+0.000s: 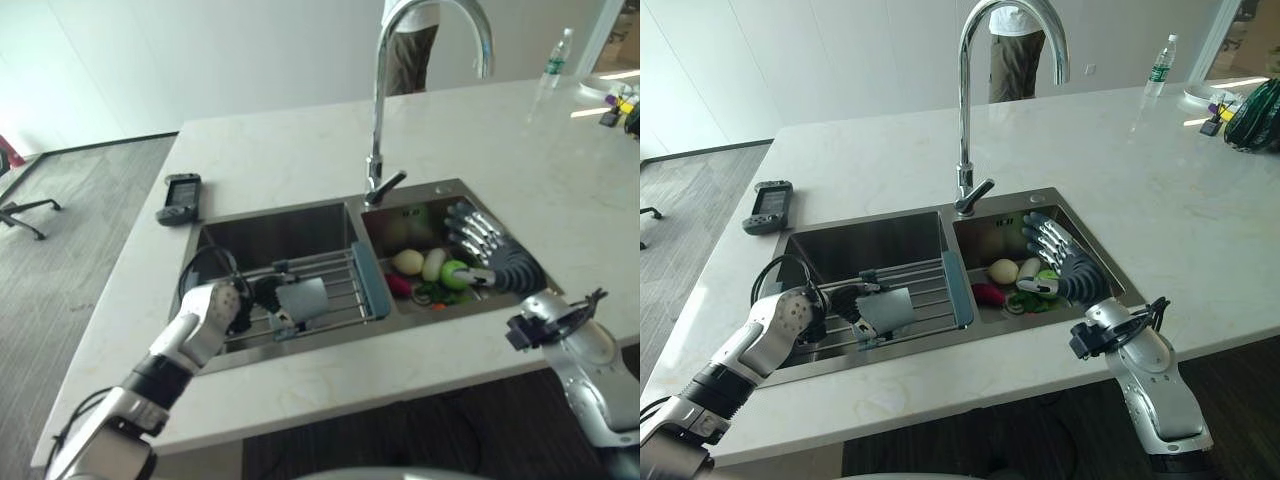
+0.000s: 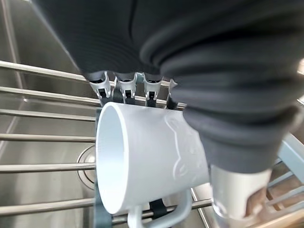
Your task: Place the dishes in the dishwasher.
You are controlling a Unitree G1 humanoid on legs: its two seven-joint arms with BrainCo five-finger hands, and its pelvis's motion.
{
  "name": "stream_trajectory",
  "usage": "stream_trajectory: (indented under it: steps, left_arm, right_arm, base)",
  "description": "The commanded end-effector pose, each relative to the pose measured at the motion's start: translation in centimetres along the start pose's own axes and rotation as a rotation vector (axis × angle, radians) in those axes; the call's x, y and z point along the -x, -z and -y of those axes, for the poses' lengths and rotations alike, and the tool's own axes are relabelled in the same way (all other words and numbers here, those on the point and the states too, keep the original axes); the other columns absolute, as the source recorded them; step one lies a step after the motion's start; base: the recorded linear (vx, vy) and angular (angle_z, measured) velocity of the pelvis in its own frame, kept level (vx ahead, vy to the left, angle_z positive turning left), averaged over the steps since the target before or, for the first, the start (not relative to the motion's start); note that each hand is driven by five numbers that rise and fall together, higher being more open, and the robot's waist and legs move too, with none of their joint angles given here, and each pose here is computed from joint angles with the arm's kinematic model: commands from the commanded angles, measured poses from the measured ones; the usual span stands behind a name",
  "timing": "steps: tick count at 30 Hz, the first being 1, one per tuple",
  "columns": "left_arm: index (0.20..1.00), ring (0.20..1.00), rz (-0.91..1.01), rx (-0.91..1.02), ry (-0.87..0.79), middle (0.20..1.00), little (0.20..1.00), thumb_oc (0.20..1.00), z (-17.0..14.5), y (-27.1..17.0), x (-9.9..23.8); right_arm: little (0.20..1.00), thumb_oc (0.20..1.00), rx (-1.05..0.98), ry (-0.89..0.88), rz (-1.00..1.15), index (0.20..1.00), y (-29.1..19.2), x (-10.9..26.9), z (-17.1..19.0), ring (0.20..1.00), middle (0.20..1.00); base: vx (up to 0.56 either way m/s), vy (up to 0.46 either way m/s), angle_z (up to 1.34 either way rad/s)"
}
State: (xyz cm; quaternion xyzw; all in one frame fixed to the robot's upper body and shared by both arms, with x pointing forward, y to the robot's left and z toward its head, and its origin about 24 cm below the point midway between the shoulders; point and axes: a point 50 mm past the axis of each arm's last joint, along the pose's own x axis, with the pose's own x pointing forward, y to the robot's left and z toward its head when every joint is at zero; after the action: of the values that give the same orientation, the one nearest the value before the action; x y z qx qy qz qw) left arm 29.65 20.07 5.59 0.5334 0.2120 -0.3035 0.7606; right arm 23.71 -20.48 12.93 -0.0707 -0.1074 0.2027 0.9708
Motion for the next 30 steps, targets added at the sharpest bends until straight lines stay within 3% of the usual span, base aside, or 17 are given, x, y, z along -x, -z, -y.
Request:
stream_trajectory:
  steps: [1,30]
  left_arm:
    - [1.0,1.0,-0.043,-0.069,-0.107,1.0,1.0,1.0,-3.0,-0.4,0.0]
    - [1.0,1.0,-0.153,-0.053,-0.229,1.0,1.0,1.0,-1.5,1.2,-2.5]
  right_arm:
    - [1.0,1.0,0.049,0.01,0.172,1.0,-3.1,-1.4,0.5,1.0,1.0]
    - [1.0,1.0,0.028,-0.035,0.186,1.0,-3.1,-1.7,-0.3,1.0,1.0]
  base:
    - [0.0,0.0,0.0]
    - [0.0,0.0,0.0]
